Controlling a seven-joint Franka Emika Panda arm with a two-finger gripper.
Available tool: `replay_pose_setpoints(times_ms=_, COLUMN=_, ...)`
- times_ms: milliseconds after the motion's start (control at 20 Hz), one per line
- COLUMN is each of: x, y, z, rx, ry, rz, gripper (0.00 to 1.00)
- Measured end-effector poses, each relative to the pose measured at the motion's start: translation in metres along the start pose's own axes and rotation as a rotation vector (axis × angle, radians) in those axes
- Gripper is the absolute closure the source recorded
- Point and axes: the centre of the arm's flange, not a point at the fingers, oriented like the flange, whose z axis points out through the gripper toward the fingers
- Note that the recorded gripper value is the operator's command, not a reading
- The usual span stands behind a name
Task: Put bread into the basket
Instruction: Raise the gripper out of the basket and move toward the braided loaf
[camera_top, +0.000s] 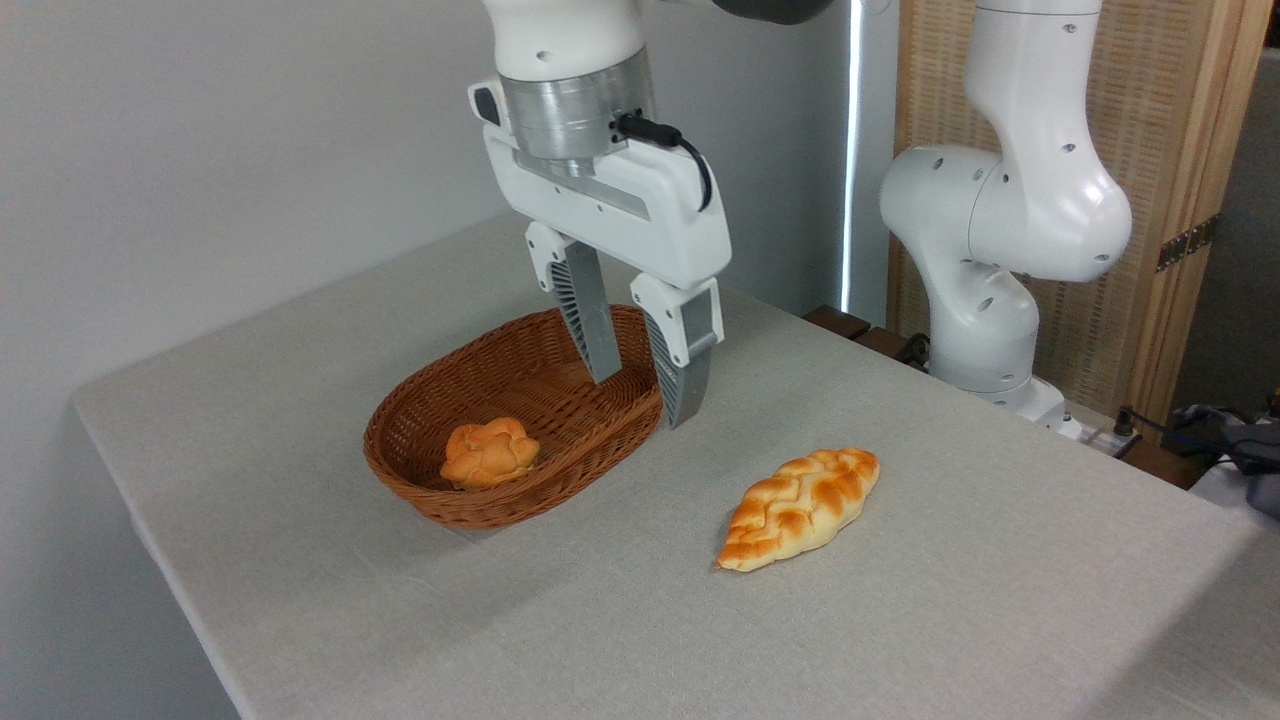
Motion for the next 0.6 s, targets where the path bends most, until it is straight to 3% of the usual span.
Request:
replay_pose_setpoints(times_ms=300, x=-0.011, y=0.008, z=0.023, rx=-0.03, ry=-0.027, rz=0.003, gripper=0.0)
replay_pose_setpoints(times_ms=600, x=-0.037, y=0.022, z=0.03, rx=-0.021, ry=-0.011, rz=0.025, gripper=0.0)
